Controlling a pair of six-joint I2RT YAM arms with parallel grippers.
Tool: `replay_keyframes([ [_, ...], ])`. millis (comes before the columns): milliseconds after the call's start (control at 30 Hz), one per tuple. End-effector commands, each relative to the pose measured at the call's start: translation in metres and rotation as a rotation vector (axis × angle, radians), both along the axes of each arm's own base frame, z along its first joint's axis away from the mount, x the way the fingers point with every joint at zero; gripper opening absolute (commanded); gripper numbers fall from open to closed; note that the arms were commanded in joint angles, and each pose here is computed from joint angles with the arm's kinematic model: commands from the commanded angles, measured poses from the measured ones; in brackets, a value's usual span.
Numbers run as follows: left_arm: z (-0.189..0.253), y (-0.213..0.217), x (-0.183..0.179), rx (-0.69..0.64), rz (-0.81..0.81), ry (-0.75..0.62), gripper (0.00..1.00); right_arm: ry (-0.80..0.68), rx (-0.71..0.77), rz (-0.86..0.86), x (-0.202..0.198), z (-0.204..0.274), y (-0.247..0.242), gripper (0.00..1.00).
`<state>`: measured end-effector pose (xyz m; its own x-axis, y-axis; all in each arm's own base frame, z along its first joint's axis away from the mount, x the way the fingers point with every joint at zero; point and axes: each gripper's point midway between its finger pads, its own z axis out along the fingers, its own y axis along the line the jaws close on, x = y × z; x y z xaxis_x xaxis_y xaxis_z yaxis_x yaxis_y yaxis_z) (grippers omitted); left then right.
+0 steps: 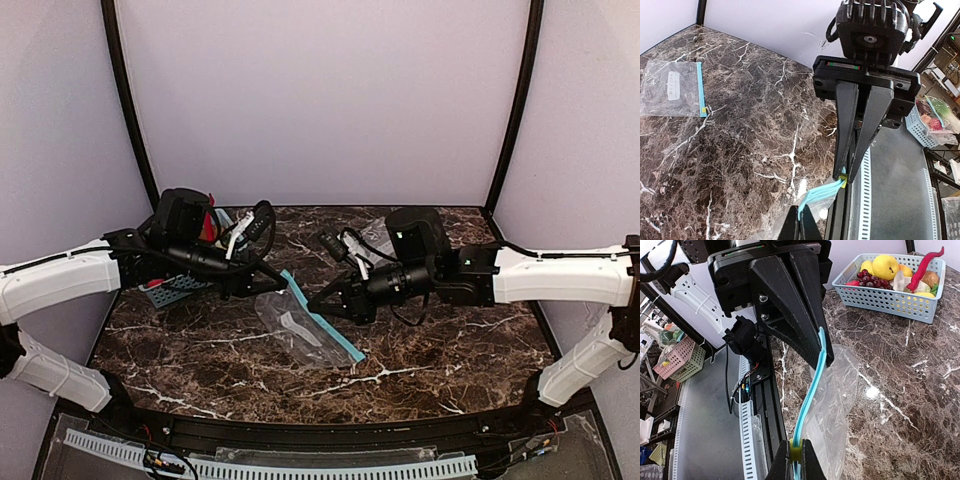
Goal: Place the food in the zip-top bag and seal the zipper
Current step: Unzip the zipper from the zipper food storage bag.
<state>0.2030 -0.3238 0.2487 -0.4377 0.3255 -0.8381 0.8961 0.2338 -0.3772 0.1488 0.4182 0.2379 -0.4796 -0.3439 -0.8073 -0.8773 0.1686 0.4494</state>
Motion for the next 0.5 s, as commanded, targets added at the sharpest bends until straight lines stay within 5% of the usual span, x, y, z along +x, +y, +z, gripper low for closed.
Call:
replay_keyframes([
  [0, 0.01, 0.011, 0.016, -0.018, 0.085, -0.055, 0.01, 0.024, -0.041, 0.026, -0.009, -0.015, -0.004, 0.0],
  [467, 0.012, 0.025, 0.035, -0.006, 0.186, -0.072, 0.01, 0.034, -0.055, 0.025, -0.01, -0.022, -0.004, 0.0],
])
